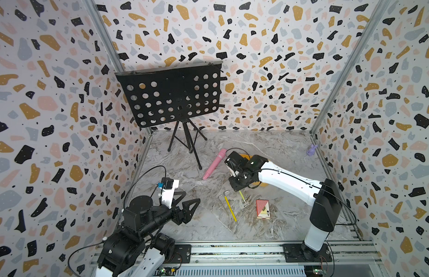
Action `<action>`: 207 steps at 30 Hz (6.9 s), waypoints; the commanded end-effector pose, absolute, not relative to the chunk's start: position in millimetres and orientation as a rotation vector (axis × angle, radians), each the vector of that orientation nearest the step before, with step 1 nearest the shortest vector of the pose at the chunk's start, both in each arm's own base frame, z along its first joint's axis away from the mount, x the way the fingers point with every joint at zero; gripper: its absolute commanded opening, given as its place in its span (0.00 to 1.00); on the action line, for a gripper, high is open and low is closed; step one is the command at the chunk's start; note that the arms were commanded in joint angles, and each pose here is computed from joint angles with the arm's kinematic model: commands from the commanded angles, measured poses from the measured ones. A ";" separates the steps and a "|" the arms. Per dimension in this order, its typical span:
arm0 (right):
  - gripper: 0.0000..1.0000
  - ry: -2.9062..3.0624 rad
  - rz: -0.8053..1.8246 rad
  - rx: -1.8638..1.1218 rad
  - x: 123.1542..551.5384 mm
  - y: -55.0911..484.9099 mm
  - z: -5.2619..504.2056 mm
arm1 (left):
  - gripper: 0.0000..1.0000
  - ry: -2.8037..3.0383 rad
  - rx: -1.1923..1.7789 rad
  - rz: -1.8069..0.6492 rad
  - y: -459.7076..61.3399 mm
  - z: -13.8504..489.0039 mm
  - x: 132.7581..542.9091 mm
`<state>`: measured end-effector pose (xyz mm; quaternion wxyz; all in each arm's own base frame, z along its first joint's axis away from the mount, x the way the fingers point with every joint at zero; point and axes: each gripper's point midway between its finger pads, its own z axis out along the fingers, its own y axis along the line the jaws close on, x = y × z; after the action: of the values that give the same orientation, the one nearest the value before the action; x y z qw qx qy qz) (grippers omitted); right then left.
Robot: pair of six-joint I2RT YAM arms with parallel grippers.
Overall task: Put the hex key on the desktop into the storage box
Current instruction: Pick up the Allen key from the center of the board, then place the Allen key in the storage box, then pick up the Allen key from the center of the board, then place the Allen key in the storage box.
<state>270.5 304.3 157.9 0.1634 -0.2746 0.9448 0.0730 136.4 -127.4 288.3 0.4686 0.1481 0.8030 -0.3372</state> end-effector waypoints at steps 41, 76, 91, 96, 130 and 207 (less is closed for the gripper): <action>0.10 2.696 -0.131 -1.331 410.8 211.7 62.0 | 0.86 1.938 0.355 -0.825 -127.7 292.8 141.0; 0.31 2.877 0.208 -0.710 229.5 331.5 128.4 | 0.86 1.929 0.354 -0.823 -126.8 293.9 139.9; 0.34 2.938 0.215 -0.714 212.7 344.7 97.2 | 0.86 1.929 0.351 -0.820 -126.3 294.3 140.2; 0.36 2.963 0.189 -0.710 207.8 344.4 80.9 | 0.86 1.929 0.351 -0.819 -126.3 294.2 140.5; 0.22 3.056 -0.001 -0.731 202.0 341.8 13.5 | 0.86 1.934 0.351 -0.821 -126.7 293.2 140.8; 0.18 2.747 0.049 -1.162 401.7 221.9 73.1 | 0.86 1.955 0.347 -0.819 -127.8 289.6 144.3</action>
<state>401.0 222.2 56.9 0.0725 -0.3976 0.9145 0.0187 138.2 -127.3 287.0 0.4662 0.1458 0.8055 -0.3356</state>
